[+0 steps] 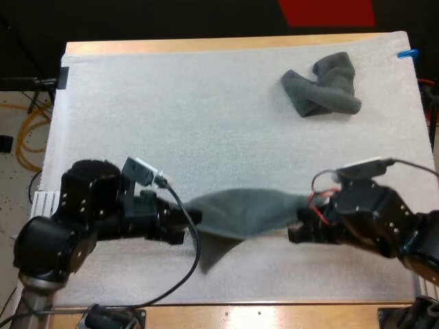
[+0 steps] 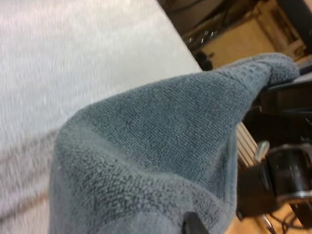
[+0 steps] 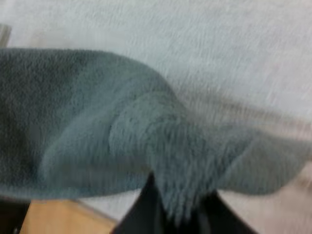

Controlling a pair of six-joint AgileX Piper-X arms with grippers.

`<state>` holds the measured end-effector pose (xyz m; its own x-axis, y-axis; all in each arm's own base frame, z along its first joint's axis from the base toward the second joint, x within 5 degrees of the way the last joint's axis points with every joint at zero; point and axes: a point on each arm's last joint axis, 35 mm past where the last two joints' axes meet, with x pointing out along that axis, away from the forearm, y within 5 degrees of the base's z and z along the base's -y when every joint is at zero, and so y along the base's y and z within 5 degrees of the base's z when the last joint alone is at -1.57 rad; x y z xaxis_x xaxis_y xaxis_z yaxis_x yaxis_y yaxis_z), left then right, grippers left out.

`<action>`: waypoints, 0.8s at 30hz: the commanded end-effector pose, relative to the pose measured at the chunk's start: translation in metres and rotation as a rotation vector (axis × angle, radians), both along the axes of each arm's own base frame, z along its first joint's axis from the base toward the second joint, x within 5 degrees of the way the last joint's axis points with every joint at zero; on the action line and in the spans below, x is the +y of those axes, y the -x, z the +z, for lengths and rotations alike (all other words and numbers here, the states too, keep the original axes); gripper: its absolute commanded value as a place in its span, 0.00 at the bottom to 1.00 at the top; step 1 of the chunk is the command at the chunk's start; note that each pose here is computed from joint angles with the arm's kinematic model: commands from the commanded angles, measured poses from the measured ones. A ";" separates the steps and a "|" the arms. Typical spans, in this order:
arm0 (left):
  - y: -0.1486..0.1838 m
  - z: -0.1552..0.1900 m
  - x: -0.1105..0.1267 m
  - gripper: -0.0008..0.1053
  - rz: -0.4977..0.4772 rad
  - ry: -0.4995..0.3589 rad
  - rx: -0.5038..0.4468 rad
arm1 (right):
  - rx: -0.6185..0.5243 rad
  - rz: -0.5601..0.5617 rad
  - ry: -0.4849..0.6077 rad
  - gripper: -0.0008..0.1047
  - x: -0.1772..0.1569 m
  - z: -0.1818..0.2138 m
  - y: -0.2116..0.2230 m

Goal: Pick towel from pile fold and stack

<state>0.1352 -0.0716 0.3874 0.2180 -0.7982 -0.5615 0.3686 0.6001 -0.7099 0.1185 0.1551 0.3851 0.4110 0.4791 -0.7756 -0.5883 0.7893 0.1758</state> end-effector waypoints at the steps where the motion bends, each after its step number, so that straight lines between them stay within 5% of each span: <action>1: 0.005 0.001 0.001 0.01 -0.008 -0.008 0.003 | 0.019 -0.003 -0.009 0.01 -0.003 0.004 0.005; 5: 0.008 -0.009 0.004 0.01 0.031 -0.094 0.025 | 0.075 -0.019 -0.011 0.01 0.001 0.000 0.015; 12: -0.025 -0.057 -0.002 0.01 0.133 -0.229 -0.014 | -0.002 -0.170 0.103 0.01 0.016 -0.053 -0.015; 18: -0.081 -0.102 -0.016 0.01 0.215 -0.271 -0.119 | 0.035 -0.288 0.027 0.01 0.015 -0.112 -0.078; 24: -0.127 -0.145 -0.026 0.01 0.228 -0.281 -0.095 | 0.086 -0.328 -0.112 0.01 0.003 -0.143 -0.136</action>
<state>0.2601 -0.0978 0.2401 0.4111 -0.5415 -0.7333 0.2507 0.8406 -0.4802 0.2512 0.1574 0.2383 0.4835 0.3754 -0.7907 -0.2537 0.9247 0.2839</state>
